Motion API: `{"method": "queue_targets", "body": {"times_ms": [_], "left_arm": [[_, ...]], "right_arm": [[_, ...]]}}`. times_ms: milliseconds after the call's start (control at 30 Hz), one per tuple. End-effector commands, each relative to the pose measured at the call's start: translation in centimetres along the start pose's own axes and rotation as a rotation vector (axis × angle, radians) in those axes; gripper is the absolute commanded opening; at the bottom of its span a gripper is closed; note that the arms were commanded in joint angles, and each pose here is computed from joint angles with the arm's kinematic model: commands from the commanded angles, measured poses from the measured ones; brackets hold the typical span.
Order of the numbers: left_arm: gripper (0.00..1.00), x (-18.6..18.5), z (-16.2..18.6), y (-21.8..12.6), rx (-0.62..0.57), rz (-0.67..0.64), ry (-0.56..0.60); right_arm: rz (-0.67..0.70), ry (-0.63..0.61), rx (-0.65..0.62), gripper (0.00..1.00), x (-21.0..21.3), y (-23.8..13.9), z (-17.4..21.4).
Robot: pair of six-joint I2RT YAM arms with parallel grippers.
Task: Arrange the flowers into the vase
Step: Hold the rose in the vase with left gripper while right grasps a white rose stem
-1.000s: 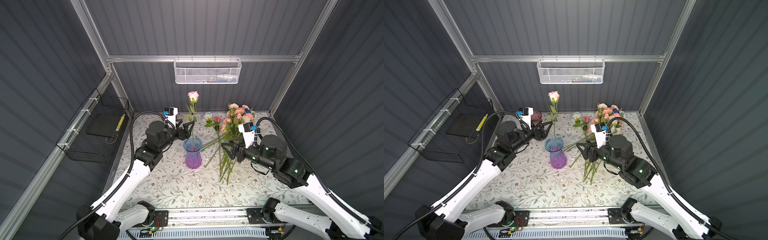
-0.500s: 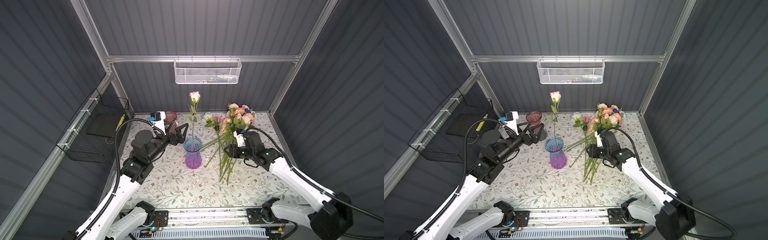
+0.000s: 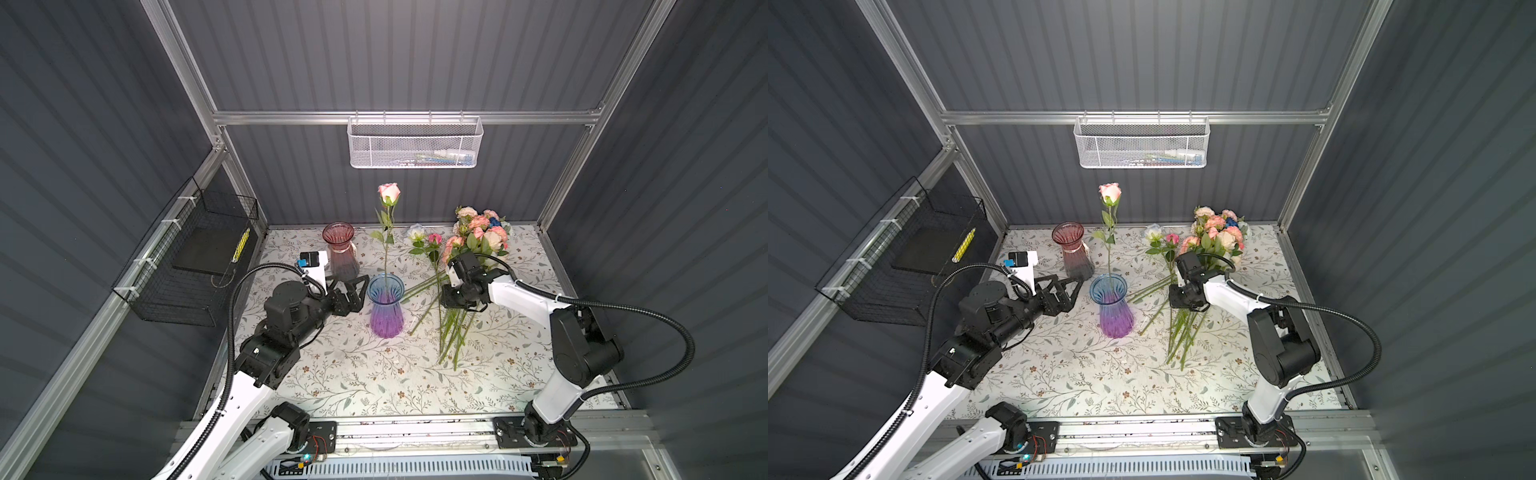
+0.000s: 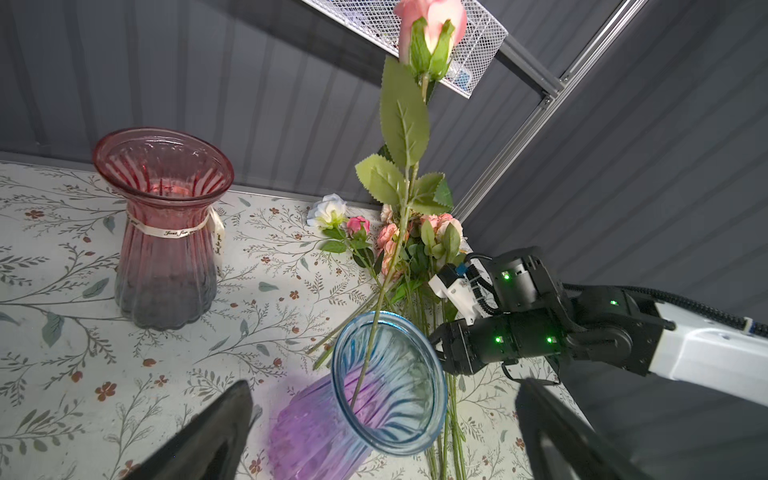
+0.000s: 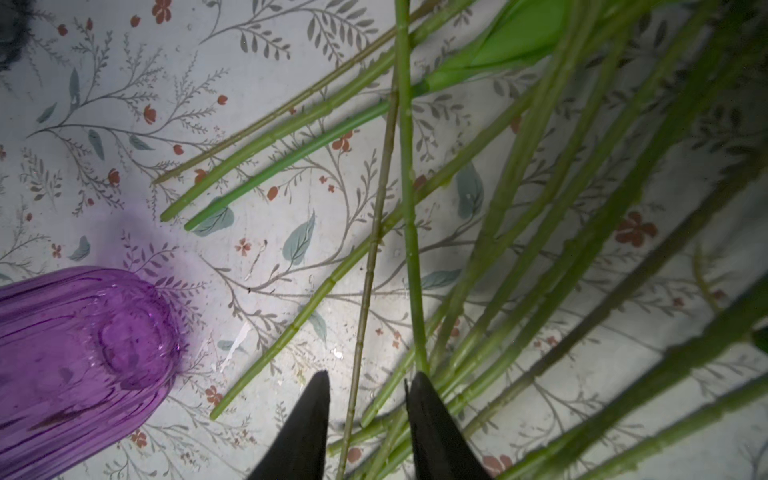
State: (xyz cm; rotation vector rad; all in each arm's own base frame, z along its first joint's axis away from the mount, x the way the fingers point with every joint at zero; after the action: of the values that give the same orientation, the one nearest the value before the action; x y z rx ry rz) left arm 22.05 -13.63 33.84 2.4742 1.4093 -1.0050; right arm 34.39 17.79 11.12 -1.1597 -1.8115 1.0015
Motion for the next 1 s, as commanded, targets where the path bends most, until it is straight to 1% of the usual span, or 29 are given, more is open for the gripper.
{"method": "queue_targets", "body": {"times_ms": [0, 133, 300, 400, 500, 567, 667, 767, 833, 867, 967], "left_arm": [[1.0, 0.5, 0.6, -0.4, 0.01, -0.018, -0.023], [1.0, 0.6, 0.8, -0.3, 0.017, -0.021, -0.025], [1.0, 0.6, 0.8, -0.1, 0.02, -0.018, -0.027], [1.0, 0.7, 0.9, 0.0, 0.023, -0.02, -0.028], [1.0, 0.8, 1.0, 0.0, 0.025, -0.024, -0.03], [1.0, 0.8, 1.0, 0.0, 0.026, -0.025, -0.03], [1.0, 0.8, 1.1, 0.0, 0.028, -0.023, -0.031], [1.0, 0.7, 1.0, 0.0, 0.03, -0.018, -0.032], [1.0, 0.6, 0.9, 0.1, 0.031, -0.015, -0.032], [1.0, 0.6, 1.0, 0.2, 0.033, -0.014, -0.033], [1.0, 0.4, 0.9, 0.3, 0.036, -0.008, -0.037]], "right_arm": [[0.067, -0.036, 0.016, 0.34, -0.9, 0.4, -0.6], [0.108, -0.066, 0.046, 0.31, -1.5, 1.6, -0.9], [0.109, -0.085, 0.077, 0.29, -1.5, 2.7, -1.0], [0.123, -0.09, 0.094, 0.26, -1.7, 3.1, -0.8], [0.113, -0.098, 0.105, 0.21, -1.7, 3.5, -0.5], [0.094, -0.107, 0.103, 0.15, -1.5, 3.5, -0.4], [0.068, -0.115, 0.065, 0.08, -1.1, 2.8, -0.5], [0.044, -0.115, 0.004, 0.03, -0.8, 1.4, -0.7], [0.031, -0.107, -0.033, 0.01, -0.6, 0.4, -0.7], [0.019, -0.104, -0.078, 0.0, -0.3, -0.2, -1.1], [-0.005, -0.079, -0.123, 0.0, 0.1, -2.0, -1.1]]}}
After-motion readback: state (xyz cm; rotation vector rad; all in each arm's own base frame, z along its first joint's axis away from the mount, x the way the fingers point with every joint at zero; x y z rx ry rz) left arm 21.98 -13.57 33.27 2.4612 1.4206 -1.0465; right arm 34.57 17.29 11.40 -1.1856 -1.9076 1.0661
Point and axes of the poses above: each gripper's point midway between its finger pads, its own y axis out along the fingers, its own x axis along the line the jaws close on, z = x × y, the point moved 5 cm from there along -y, back along the fingers, and after that the axes turned 10 degrees about -y, right-handed, at the moved point
